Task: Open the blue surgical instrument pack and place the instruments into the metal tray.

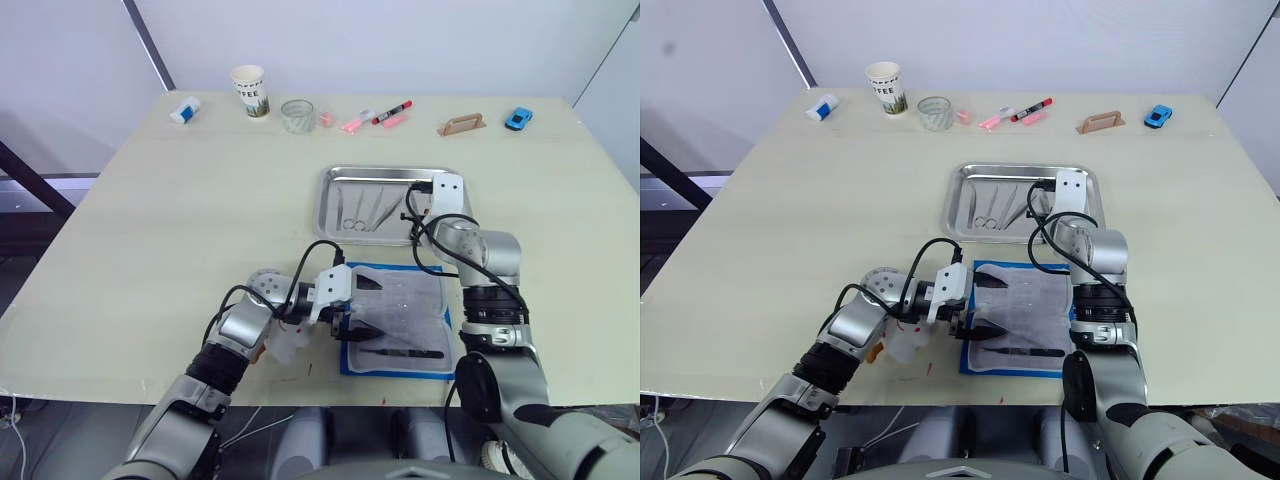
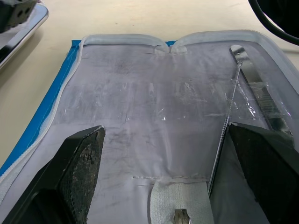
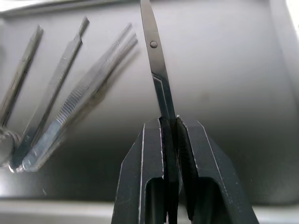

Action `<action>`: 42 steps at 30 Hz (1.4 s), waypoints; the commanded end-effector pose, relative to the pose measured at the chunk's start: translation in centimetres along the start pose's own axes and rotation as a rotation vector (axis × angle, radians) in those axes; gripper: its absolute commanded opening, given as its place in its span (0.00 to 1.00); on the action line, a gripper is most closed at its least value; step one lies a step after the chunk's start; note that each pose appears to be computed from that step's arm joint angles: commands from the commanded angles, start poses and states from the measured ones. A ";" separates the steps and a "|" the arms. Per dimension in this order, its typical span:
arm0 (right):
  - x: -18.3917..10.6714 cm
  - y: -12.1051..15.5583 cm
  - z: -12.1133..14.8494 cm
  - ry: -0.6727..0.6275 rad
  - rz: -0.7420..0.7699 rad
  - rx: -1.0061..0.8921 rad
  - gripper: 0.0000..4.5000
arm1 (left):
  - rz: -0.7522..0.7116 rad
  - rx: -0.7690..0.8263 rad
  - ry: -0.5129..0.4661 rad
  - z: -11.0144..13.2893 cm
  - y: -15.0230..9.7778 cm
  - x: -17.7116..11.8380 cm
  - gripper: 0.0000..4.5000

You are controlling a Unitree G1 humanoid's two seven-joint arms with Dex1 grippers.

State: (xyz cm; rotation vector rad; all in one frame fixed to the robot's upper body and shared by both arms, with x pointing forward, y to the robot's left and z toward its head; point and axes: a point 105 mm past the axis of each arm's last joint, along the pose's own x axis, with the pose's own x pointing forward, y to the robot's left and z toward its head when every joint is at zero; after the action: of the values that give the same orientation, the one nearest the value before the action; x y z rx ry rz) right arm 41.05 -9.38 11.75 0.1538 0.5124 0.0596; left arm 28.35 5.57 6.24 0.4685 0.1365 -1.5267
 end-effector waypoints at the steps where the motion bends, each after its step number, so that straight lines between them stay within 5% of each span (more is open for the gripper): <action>1: -0.2 0.7 1.9 -0.067 0.018 0.015 0.01 | -0.003 -0.050 0.046 -1.6 -0.7 0.5 1.00; 15: 0.3 1.7 1.9 -0.065 0.040 0.027 0.01 | -0.003 -0.048 0.041 -1.2 -0.8 0.6 1.00; 16: 0.3 1.7 2.0 -0.066 0.043 0.029 0.20 | -0.002 -0.048 0.041 -1.1 -0.8 0.6 1.00; 25: 0.1 1.9 2.9 -0.107 0.065 0.035 0.98 | 0.000 -0.052 0.042 -1.1 -0.8 0.5 1.00; 36: -5.4 3.1 5.1 -0.407 0.485 -0.129 0.98 | 0.000 -0.061 0.025 -1.3 -1.0 0.3 1.00; 42: -9.0 0.6 4.3 -0.457 0.693 -0.221 0.98 | -0.016 -0.053 0.000 -0.9 -1.2 -0.1 1.00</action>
State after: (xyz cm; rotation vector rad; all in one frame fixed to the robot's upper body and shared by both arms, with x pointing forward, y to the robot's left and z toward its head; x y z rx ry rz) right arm 36.71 -10.34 17.33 0.1062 0.0794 0.6346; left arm 28.08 5.76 6.27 0.4367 0.1360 -1.5119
